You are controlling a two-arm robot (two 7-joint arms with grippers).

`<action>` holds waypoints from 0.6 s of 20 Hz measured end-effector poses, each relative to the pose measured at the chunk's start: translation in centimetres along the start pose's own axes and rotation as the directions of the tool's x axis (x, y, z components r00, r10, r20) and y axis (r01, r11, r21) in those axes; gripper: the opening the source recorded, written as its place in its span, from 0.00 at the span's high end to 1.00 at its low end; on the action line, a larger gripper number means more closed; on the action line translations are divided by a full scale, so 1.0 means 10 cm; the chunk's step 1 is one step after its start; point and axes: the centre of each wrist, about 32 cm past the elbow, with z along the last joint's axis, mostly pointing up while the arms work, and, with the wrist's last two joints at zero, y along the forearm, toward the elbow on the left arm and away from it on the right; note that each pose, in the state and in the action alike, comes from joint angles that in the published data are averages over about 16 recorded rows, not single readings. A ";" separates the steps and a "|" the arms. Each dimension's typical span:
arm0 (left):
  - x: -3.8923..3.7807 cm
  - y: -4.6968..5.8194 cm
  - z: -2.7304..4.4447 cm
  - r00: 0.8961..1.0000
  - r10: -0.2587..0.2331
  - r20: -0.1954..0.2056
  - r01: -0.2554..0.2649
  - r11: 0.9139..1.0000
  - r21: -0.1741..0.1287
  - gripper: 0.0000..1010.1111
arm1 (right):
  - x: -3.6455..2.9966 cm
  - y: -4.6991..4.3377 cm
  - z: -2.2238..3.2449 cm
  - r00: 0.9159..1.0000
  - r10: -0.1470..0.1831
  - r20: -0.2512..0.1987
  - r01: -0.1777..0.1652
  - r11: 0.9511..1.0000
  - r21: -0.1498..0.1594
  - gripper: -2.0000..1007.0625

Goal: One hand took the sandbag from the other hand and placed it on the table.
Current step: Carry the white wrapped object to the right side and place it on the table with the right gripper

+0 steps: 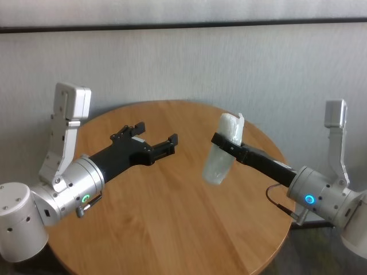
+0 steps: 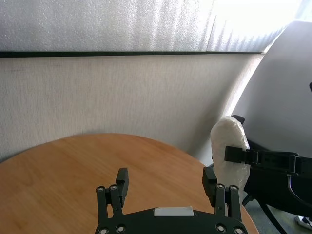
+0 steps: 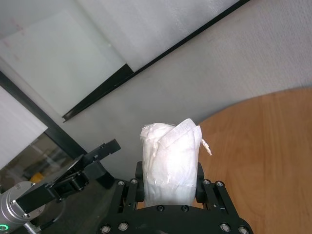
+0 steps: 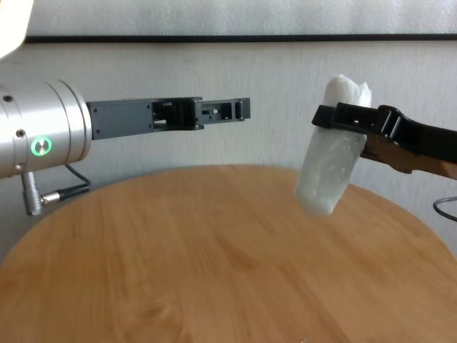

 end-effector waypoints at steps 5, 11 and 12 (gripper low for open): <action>-0.004 0.01 -0.003 1.000 0.025 -0.012 -0.025 1.000 0.000 0.01 | 0.018 -0.013 0.009 1.000 -0.010 0.004 0.010 1.000 0.001 0.46; -0.012 0.02 -0.002 0.998 0.053 -0.023 -0.053 0.999 0.003 0.01 | 0.053 -0.040 0.028 0.999 -0.028 0.017 0.028 1.000 -0.002 0.46; -0.013 0.02 -0.001 0.998 0.056 -0.024 -0.056 0.998 0.004 0.01 | 0.060 -0.046 0.032 0.999 -0.032 0.020 0.032 0.999 -0.003 0.46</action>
